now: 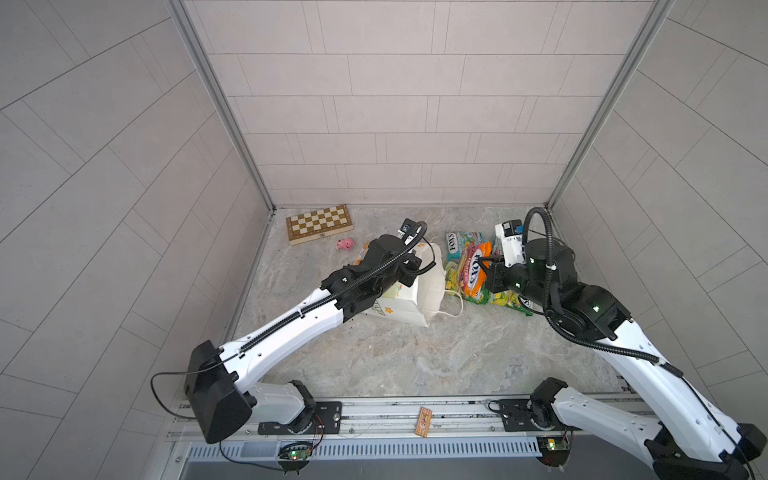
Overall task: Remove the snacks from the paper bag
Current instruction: 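Lower the orange packet onto the table beside the bag and release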
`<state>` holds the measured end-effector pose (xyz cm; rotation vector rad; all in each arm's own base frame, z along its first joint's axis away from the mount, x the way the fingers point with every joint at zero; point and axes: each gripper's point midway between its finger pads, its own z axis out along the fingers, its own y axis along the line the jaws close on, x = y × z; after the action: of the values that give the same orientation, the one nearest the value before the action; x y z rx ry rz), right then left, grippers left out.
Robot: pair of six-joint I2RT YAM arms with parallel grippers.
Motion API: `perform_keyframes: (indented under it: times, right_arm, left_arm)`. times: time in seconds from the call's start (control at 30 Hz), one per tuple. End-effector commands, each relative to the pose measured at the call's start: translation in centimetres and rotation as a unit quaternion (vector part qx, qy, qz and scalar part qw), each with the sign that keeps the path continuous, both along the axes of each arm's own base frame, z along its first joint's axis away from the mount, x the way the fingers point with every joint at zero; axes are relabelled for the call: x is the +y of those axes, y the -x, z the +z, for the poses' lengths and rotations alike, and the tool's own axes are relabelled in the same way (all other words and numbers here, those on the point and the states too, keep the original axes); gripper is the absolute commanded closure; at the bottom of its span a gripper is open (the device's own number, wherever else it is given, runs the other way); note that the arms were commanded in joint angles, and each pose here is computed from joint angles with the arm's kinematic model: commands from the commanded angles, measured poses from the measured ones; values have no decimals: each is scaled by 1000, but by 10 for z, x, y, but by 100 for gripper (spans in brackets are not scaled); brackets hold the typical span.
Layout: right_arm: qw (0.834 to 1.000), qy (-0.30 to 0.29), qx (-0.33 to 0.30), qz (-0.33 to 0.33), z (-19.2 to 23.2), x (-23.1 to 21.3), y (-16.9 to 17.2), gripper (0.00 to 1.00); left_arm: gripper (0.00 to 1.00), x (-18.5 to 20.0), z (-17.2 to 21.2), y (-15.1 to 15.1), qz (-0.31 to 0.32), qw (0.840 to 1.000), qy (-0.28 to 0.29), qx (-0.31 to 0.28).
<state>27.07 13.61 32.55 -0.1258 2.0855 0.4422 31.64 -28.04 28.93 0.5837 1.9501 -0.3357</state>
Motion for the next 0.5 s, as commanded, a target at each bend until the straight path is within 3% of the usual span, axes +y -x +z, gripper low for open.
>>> perform_keyframes:
  times: [0.0,0.2,0.47]
  right_arm:
    - [998,32,11,-49,-11,-31,-2,100]
    - [994,37,75,-67,-52,-54,-2,100]
    - [990,8,143,-10,-94,-30,3,100]
  left_arm:
    - [100,6,20,2,8,999,14,-28]
    - [100,10,22,1,17,999,15,-33]
    - [100,16,26,1,29,998,19,-43]
